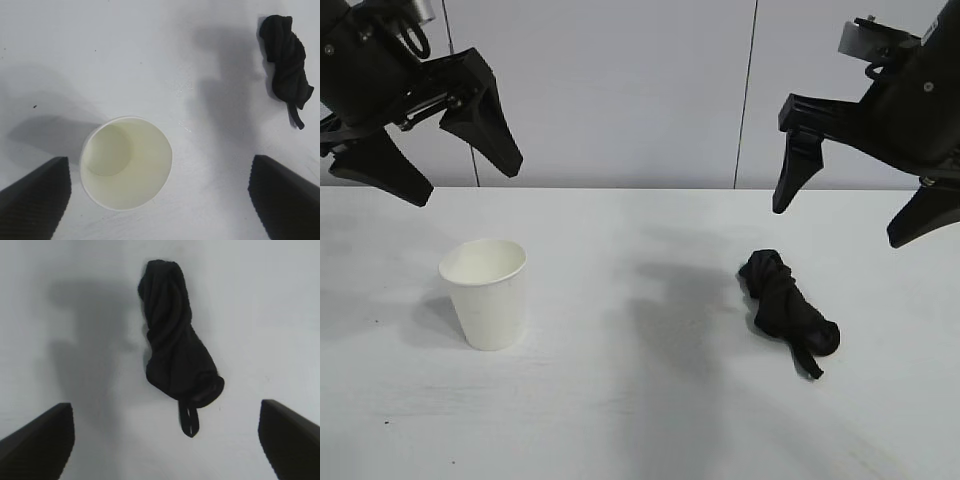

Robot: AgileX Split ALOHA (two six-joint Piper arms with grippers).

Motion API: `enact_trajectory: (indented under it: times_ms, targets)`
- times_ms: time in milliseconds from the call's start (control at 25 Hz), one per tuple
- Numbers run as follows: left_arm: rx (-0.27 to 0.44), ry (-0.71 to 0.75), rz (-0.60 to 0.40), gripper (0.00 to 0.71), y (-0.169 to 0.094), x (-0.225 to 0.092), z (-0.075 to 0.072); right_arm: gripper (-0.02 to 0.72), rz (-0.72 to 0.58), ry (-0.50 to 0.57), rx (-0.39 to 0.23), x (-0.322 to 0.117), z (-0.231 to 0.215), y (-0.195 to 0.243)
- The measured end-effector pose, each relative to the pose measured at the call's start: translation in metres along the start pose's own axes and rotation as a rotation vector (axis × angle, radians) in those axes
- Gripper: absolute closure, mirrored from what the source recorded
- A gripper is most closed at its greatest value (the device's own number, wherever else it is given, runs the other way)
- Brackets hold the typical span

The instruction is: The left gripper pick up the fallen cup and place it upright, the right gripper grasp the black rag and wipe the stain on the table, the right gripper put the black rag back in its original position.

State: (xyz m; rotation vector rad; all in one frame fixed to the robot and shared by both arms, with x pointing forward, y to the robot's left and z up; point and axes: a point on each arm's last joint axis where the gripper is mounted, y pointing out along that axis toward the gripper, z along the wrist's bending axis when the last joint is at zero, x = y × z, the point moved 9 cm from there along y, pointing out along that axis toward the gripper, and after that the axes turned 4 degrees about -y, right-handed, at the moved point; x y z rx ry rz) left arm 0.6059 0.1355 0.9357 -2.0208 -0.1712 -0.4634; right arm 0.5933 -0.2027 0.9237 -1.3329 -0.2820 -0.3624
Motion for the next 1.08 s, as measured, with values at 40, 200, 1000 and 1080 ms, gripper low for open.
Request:
enact_trajectory:
  times_ms: [40, 200, 1000, 1080]
  targets:
    - [0.0, 0.0, 0.0, 0.016, 0.0, 0.0, 0.0, 0.009, -0.006, -0.001, 0.003, 0.001, 0.0006, 0.0]
    - [-0.001, -0.001, 0.0, 0.016, 0.0, 0.0, -0.0001, 0.009, -0.012, -0.015, 0.004, 0.0022, 0.0007, 0.0]
    - [-0.001, -0.002, 0.0, 0.016, 0.0, 0.0, -0.0001, 0.009, -0.048, 0.028, 0.024, 0.0087, 0.0042, -0.0003]
    - [-0.001, -0.002, 0.0, 0.016, 0.0, 0.0, -0.0001, 0.009, -0.056, 0.033, 0.026, 0.0102, 0.0046, -0.0004]
